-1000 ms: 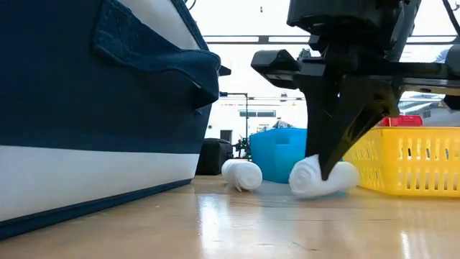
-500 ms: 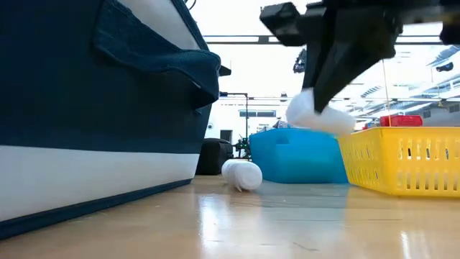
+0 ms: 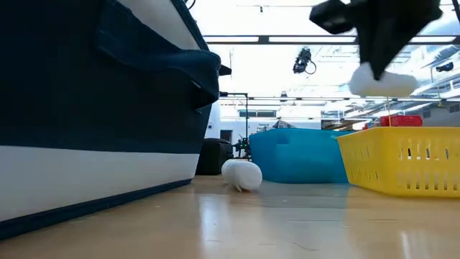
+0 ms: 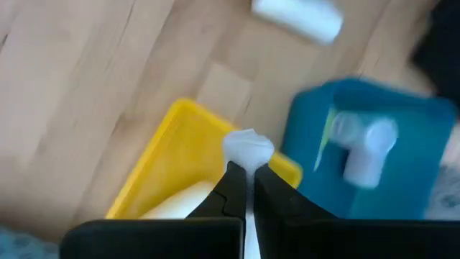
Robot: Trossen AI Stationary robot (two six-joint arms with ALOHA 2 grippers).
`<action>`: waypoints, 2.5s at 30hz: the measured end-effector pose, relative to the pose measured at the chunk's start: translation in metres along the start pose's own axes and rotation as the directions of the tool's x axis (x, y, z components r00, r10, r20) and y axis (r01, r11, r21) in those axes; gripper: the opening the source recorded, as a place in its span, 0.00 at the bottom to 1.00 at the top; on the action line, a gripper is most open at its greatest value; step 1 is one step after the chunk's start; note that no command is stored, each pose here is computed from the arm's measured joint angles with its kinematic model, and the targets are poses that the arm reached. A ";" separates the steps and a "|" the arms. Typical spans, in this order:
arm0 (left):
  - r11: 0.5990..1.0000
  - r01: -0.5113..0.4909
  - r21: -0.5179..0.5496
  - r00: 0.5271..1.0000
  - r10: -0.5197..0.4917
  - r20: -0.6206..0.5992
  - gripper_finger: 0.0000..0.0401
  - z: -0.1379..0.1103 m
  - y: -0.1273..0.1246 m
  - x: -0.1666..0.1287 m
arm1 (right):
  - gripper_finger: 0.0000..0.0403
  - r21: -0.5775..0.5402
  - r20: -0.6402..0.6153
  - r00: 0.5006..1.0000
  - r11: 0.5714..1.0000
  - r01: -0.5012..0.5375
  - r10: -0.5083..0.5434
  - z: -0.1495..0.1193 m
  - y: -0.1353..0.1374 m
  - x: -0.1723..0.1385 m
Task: Pick & place medical supplies in basket/bin
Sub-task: Put the bottom white gauze into the yellow bin, then put the white gauze into the yellow bin
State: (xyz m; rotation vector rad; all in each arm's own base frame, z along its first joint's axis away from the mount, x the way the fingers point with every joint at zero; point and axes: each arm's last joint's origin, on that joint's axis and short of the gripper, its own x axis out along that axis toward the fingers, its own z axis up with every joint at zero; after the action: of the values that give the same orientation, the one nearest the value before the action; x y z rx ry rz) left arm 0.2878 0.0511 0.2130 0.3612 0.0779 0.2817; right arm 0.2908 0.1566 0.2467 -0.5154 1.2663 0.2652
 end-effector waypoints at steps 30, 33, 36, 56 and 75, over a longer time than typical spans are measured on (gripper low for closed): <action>1.000 -0.002 0.002 1.000 0.002 0.000 0.00 0.000 0.000 0.000 | 0.40 0.160 -0.119 0.989 0.985 -0.068 0.087 -0.038 0.010 0.056; 1.000 -0.002 0.002 1.000 0.002 0.000 0.00 0.000 0.000 0.000 | 0.44 0.159 -0.119 0.989 0.985 -0.067 0.087 -0.038 0.010 0.056; 1.000 -0.002 0.002 1.000 0.002 0.000 0.00 0.000 0.000 0.000 | 0.45 0.159 -0.120 0.989 0.985 -0.062 0.082 -0.038 0.010 0.056; 1.000 -0.001 0.003 1.000 0.001 0.000 0.00 0.000 0.000 0.000 | 0.45 -0.034 0.146 0.975 0.984 0.173 -0.166 0.006 0.007 0.022; 1.000 -0.001 0.013 1.000 0.001 -0.004 0.00 -0.001 0.000 0.000 | 0.66 -0.206 0.334 0.936 0.961 0.185 -0.109 0.033 -0.021 0.053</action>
State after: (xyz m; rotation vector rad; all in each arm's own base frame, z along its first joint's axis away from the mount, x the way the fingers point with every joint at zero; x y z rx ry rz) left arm 0.2876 0.0511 0.2124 0.3741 0.0840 0.2834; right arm 0.3433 0.1503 0.2074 -0.7364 0.8787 0.3585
